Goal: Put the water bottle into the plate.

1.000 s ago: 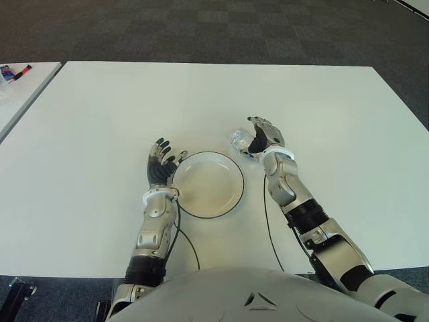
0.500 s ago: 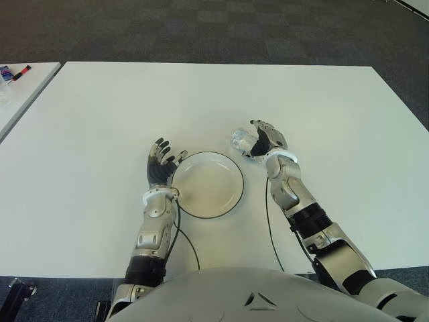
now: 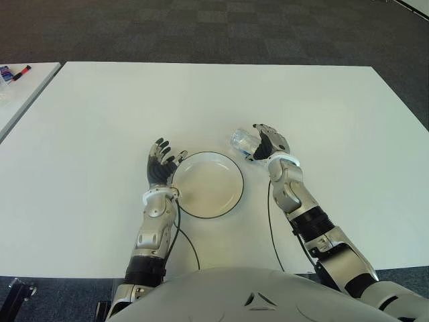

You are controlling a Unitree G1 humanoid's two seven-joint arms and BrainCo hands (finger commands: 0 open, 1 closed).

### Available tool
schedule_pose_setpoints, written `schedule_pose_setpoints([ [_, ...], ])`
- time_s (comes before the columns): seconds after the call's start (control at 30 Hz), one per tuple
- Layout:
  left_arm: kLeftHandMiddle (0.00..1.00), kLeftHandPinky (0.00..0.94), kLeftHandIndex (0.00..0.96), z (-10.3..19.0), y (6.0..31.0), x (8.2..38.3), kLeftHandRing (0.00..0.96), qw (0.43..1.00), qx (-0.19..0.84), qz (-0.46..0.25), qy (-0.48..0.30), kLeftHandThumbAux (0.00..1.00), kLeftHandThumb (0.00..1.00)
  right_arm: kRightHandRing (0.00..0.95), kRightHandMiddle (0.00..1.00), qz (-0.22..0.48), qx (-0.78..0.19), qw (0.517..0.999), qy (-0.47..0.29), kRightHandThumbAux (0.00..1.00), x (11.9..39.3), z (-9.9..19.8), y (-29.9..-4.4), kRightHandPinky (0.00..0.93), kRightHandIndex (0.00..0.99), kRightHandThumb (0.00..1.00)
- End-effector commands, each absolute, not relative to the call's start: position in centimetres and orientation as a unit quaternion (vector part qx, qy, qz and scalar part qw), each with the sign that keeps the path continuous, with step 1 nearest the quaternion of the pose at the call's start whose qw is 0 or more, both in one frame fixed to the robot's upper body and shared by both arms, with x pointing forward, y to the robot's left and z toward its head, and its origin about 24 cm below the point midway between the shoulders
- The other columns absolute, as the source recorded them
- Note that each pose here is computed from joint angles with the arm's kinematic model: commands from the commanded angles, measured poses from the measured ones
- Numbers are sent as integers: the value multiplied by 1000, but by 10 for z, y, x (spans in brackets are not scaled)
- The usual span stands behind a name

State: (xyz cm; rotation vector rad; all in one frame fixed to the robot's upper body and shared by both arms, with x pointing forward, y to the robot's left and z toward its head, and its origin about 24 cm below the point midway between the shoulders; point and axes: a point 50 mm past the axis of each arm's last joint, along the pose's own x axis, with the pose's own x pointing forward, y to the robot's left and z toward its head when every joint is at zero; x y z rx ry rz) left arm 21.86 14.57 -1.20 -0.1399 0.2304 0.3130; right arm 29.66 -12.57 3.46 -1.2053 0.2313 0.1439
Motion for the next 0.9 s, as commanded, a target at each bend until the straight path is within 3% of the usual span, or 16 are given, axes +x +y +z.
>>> schedule_pose_setpoints([
  [0.03, 178, 197, 149, -15, 130, 218, 167, 973, -101, 156, 134, 896, 83, 0, 0, 71, -554, 820, 123, 882, 293, 30, -129, 0, 0, 910],
  [0.9, 175, 194, 147, -14, 129, 217, 162, 974, -102, 154, 133, 900, 82, 0, 0, 73, -540, 829, 124, 880, 287, 29, -131, 17, 0, 927],
])
